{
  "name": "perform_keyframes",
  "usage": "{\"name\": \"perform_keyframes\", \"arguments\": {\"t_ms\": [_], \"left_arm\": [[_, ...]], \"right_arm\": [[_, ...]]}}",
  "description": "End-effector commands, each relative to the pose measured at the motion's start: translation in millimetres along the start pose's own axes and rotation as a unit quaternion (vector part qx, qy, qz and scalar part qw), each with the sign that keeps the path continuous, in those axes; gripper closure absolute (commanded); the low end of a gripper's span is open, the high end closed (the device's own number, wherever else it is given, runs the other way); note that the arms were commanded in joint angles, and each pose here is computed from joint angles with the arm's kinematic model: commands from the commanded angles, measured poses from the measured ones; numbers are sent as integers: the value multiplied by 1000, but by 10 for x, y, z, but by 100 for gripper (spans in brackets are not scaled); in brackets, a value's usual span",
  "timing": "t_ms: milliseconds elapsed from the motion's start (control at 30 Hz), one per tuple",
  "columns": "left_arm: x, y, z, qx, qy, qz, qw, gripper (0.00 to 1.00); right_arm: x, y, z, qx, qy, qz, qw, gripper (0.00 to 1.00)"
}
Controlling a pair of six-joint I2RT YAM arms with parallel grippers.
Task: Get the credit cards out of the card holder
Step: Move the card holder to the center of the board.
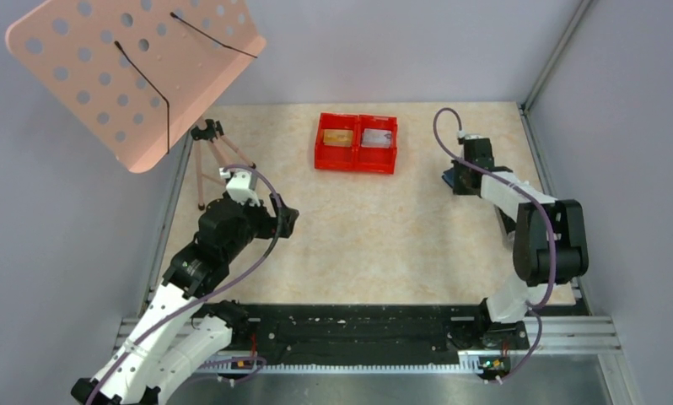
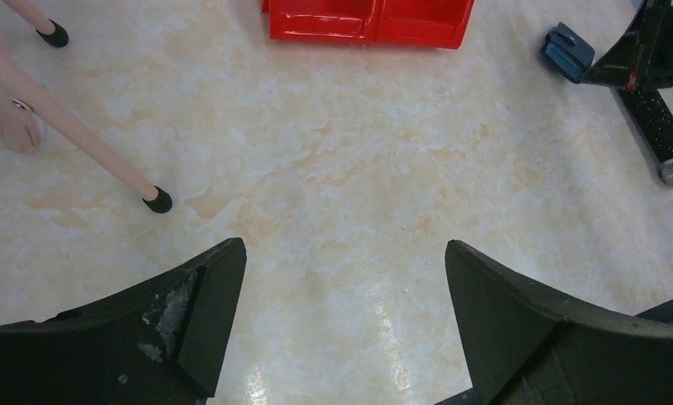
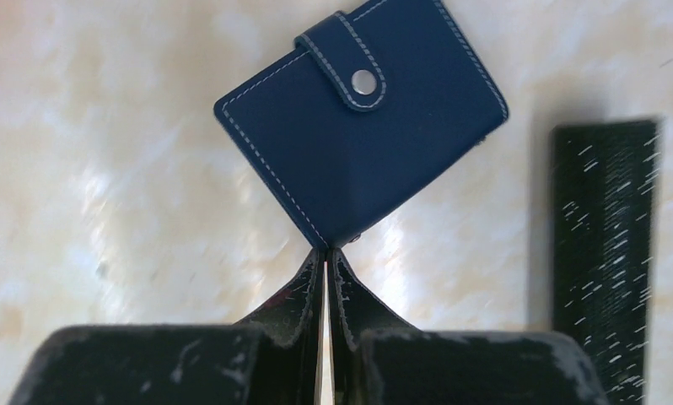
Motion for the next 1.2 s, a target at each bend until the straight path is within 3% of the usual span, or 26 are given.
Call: {"name": "perform_keyframes", "arguments": {"t_ms": [0, 300, 467, 767, 900, 967, 1167], "left_arm": [[-109, 19, -18, -5, 9, -19, 1000, 7], [-112, -36, 2, -29, 4, 11, 999, 7], [-101, -93, 27, -54, 0, 39, 998, 7], [14, -167, -124, 18, 31, 123, 992, 13], [21, -220, -199, 38, 50, 146, 987, 13], [20, -273, -259, 58, 63, 152, 985, 13], [122, -545, -428, 94, 91, 183, 974, 17]], "right_arm": [[183, 416, 327, -92, -21, -22, 995, 100], [971, 1075, 901, -227, -10, 21, 974, 100], [1414, 1366, 1174, -322, 6, 33, 946, 100], [2039, 1630, 1267, -344, 39, 98, 933, 100], [2075, 1826, 1285, -395, 4, 88, 914, 79], [2052, 1865, 1245, -390, -31, 72, 917, 70], [2031, 1784, 1117, -334, -169, 12, 927, 65]]}}
Point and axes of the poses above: each gripper's point midway between its finger pads, its own y axis back along the fingers, its own z axis along the line the jaws close on, x = y × z, the point moved 10 cm from there along y, back along the fingers, and after that the axes turned 5 degrees about -y, right-handed, at the moved point
